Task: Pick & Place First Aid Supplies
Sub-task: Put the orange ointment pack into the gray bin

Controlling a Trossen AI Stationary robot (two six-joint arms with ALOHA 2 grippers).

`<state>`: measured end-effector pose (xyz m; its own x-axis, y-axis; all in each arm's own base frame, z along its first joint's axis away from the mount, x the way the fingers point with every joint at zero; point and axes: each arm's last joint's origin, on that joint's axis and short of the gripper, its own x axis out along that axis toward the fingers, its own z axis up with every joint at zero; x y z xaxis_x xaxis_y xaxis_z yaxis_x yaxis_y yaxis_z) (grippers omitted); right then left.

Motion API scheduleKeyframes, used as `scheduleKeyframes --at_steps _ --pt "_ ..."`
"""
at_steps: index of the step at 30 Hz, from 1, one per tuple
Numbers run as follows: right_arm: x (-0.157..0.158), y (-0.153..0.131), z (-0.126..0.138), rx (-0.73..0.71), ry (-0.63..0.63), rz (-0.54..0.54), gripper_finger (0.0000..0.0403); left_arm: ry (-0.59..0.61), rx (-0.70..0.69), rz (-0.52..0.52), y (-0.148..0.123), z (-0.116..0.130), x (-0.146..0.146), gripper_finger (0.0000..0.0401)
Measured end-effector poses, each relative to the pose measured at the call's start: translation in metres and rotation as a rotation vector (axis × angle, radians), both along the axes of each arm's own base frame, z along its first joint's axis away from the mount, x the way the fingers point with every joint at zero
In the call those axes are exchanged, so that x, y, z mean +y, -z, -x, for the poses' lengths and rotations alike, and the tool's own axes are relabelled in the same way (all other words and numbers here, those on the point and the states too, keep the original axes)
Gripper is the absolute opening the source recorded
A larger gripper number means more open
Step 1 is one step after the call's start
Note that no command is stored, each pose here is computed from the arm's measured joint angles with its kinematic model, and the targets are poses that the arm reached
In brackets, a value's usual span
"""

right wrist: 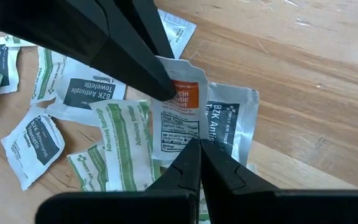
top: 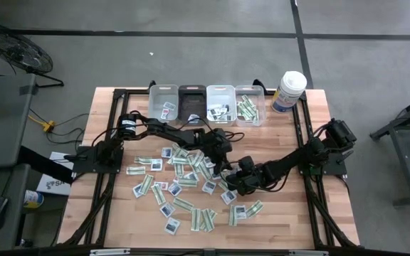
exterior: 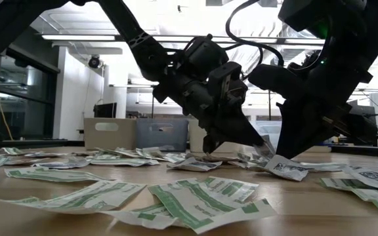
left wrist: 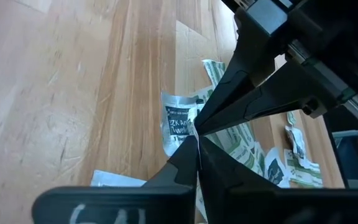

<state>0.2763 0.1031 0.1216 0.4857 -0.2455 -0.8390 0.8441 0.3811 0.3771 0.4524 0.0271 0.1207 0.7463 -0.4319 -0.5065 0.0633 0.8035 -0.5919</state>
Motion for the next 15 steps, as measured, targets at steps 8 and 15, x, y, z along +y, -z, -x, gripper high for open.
scheduleKeyframes --at_steps 8,15 --pt "0.001 -0.009 0.001 -0.014 -0.035 -0.012 0.0015 0.013 -0.007 -0.005 0.000 0.000 0.000 0.0001" --pt "-0.003 -0.034 0.008 -0.068 -0.047 0.023 0.0046 0.017 -0.008 -0.005 0.000 0.000 0.000 0.0001"
